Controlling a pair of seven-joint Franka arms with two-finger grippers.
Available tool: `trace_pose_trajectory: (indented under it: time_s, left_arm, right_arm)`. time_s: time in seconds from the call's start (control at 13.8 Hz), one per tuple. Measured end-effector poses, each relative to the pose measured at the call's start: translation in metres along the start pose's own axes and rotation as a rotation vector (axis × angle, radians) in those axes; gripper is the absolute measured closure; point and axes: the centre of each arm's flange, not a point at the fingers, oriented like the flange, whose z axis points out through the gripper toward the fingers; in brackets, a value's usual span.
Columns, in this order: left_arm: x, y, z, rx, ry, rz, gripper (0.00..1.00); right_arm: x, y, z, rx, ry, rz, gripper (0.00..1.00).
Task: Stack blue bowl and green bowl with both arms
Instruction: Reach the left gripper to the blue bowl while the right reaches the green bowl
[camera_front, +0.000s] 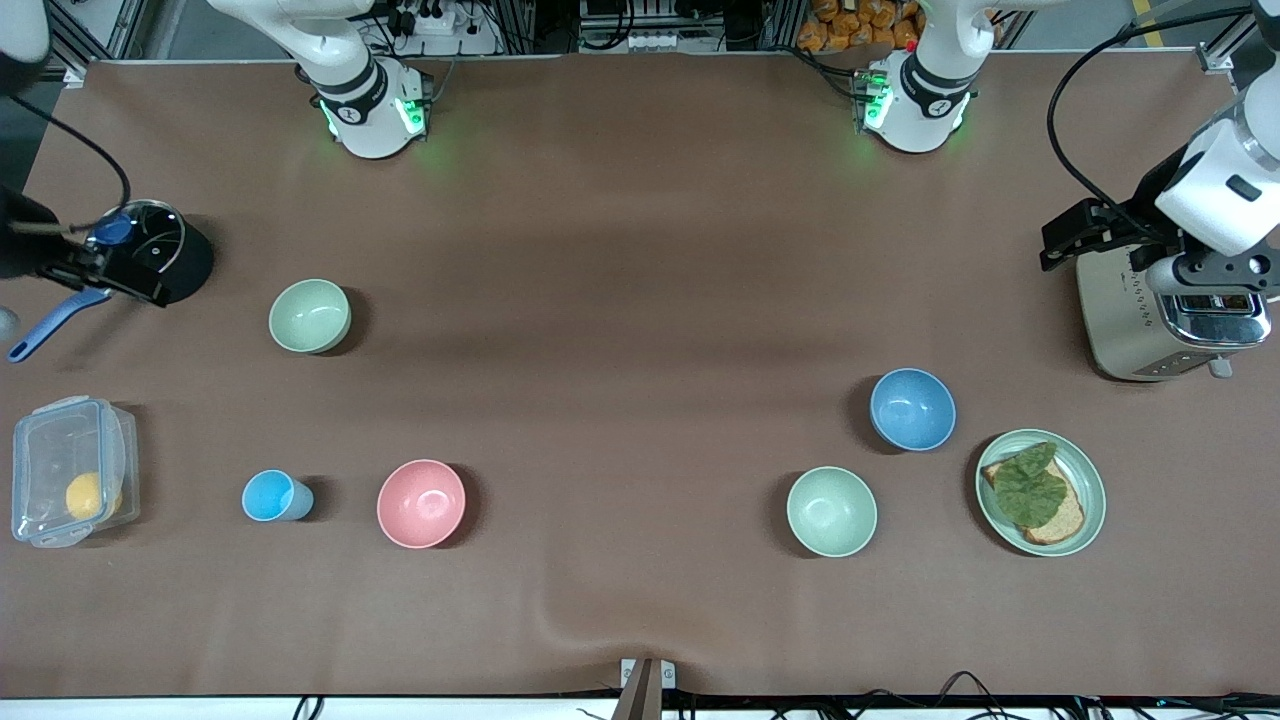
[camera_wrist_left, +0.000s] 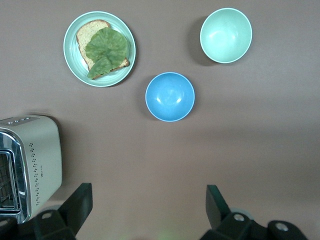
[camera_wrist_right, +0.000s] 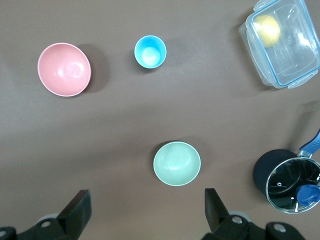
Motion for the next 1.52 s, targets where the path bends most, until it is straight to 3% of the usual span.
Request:
trace_pose_trajectory:
  time_s: [0.51,0.8,0.94,1.23,1.52]
  left_arm:
    - [0.054,-0.002,0.074,-0.007,-0.022,-0.011,0.00]
    - [0.101,-0.007,0.167,-0.013,-0.049,-0.025,0.00]
    - [0.121,-0.011,0.216,-0.018,-0.048,-0.035,0.00]
    - [0.139,-0.022,0.300,-0.020,-0.100,-0.052,0.00]
    - [0.133,-0.030,0.360,-0.013,-0.160,-0.059,0.00]
  right_arm:
    - [0.021,0.008,0.059,-0.022,-0.102,0.015,0.00]
    - [0.026,0.035,0.120,0.074,-0.147,0.083,0.00]
    - [0.026,0.044,0.147,0.093,-0.139,0.076,0.00]
    - [0.009,0.050,0.209,0.105,-0.072,-0.074,0.00]
    - [-0.010,0.097,0.252,0.120,-0.078,-0.182,0.00]
